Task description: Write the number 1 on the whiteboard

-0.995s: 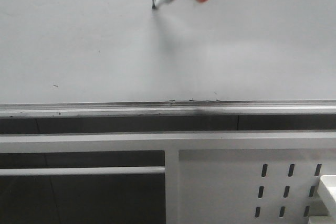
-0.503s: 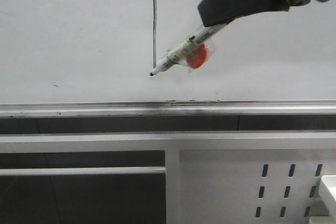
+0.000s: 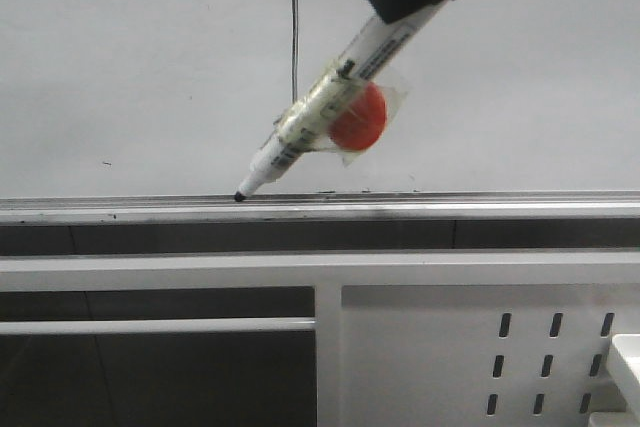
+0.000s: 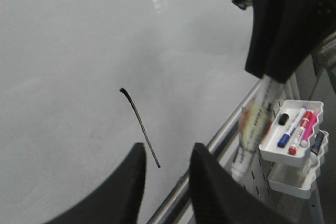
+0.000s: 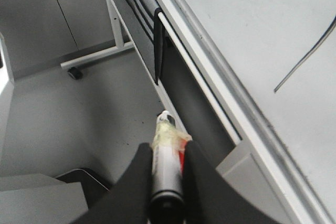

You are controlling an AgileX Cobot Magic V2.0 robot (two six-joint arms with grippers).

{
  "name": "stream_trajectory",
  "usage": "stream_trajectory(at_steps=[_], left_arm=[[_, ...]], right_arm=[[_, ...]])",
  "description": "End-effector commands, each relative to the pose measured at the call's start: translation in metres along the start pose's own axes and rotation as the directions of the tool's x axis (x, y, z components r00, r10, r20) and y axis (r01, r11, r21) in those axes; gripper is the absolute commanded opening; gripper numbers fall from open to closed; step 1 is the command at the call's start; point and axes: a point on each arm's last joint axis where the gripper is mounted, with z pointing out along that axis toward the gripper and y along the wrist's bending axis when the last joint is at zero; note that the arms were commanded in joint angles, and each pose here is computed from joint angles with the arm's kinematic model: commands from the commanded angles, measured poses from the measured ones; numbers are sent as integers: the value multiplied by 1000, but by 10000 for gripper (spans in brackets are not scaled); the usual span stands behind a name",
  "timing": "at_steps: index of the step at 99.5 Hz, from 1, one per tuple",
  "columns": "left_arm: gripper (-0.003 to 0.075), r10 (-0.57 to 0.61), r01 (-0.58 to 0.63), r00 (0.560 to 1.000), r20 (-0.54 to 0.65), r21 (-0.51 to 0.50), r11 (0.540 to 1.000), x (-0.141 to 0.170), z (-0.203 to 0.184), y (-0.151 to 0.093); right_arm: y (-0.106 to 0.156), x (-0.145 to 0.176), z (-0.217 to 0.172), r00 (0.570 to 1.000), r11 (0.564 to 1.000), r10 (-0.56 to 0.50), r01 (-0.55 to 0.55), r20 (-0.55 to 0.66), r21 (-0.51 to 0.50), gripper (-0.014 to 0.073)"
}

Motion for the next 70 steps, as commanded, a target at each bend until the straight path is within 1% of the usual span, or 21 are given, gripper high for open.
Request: stream_trajectory(at_steps=[1,3,7,25,45,70], left_arm=[[374,-27,25,998,56,44,999,-8,10,0],[389,-33,30,998,50,49,998,-6,11,0],[395,-43,41,999,29,62,997,-2,15,0],[338,-42,44,999,-18,153,987,8,34,-3],[333,-60,67,997,-44,178,982,10,57,4],[333,-76,90,994,-77,199,976,17,70,5]], right_arm=[[-5,-20,-9,997,999,-40,38,59,34,-69],[-5,-20,-7,998,999,-42,40,50,31,-69],[-6,-23,-6,998,998,-49,47,46,29,-69],[-4,-38,4,994,995,-104,103,33,7,-69],[4,-52,13,988,988,-151,152,43,-22,-69],[3,-69,8,982,988,-156,157,110,2,-69]])
